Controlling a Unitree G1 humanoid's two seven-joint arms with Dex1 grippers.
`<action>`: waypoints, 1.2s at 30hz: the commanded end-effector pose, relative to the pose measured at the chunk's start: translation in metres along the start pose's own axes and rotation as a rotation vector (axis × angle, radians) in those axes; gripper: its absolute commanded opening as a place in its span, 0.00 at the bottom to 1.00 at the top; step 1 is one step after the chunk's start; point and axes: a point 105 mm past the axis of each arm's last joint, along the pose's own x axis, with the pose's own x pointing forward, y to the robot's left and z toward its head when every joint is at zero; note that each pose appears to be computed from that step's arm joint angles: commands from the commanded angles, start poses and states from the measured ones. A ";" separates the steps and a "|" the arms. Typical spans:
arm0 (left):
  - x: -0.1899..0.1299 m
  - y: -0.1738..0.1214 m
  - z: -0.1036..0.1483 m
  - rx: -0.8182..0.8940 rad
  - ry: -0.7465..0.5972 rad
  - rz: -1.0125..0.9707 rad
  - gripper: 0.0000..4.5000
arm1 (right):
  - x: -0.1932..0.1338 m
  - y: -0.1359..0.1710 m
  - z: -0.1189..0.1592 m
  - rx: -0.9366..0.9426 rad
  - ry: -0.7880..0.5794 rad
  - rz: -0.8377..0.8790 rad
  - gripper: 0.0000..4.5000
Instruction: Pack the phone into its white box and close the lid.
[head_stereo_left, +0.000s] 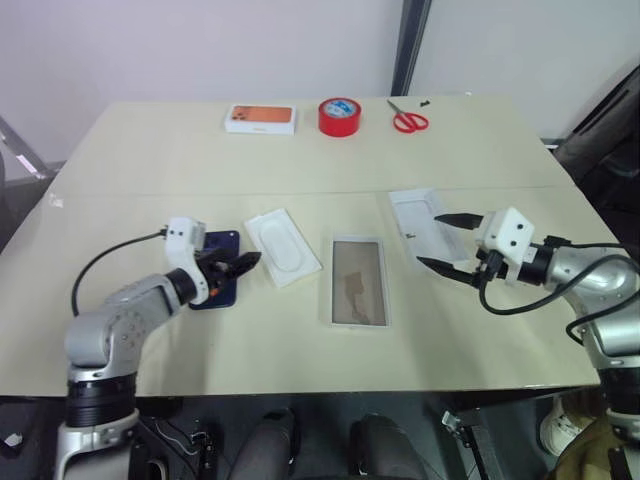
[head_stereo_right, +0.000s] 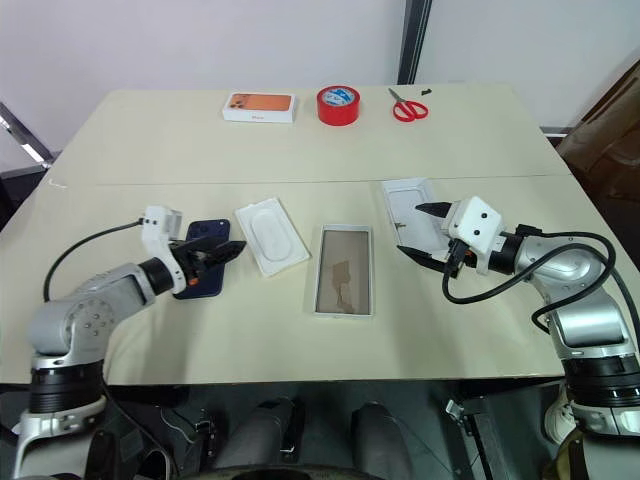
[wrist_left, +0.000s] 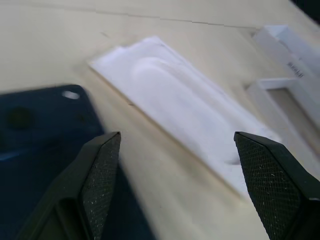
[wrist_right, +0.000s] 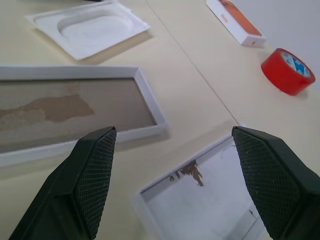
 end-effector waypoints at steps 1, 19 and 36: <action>0.005 -0.006 0.000 -0.008 0.010 0.074 0.84 | 0.000 0.001 0.009 -0.030 -0.025 0.002 0.86; 0.044 -0.029 -0.015 -0.349 0.072 0.068 0.84 | 0.007 0.006 0.017 -0.081 -0.041 0.034 0.86; 0.053 -0.037 -0.016 -0.376 0.062 -0.001 0.84 | 0.010 0.006 0.017 -0.077 -0.046 0.017 0.86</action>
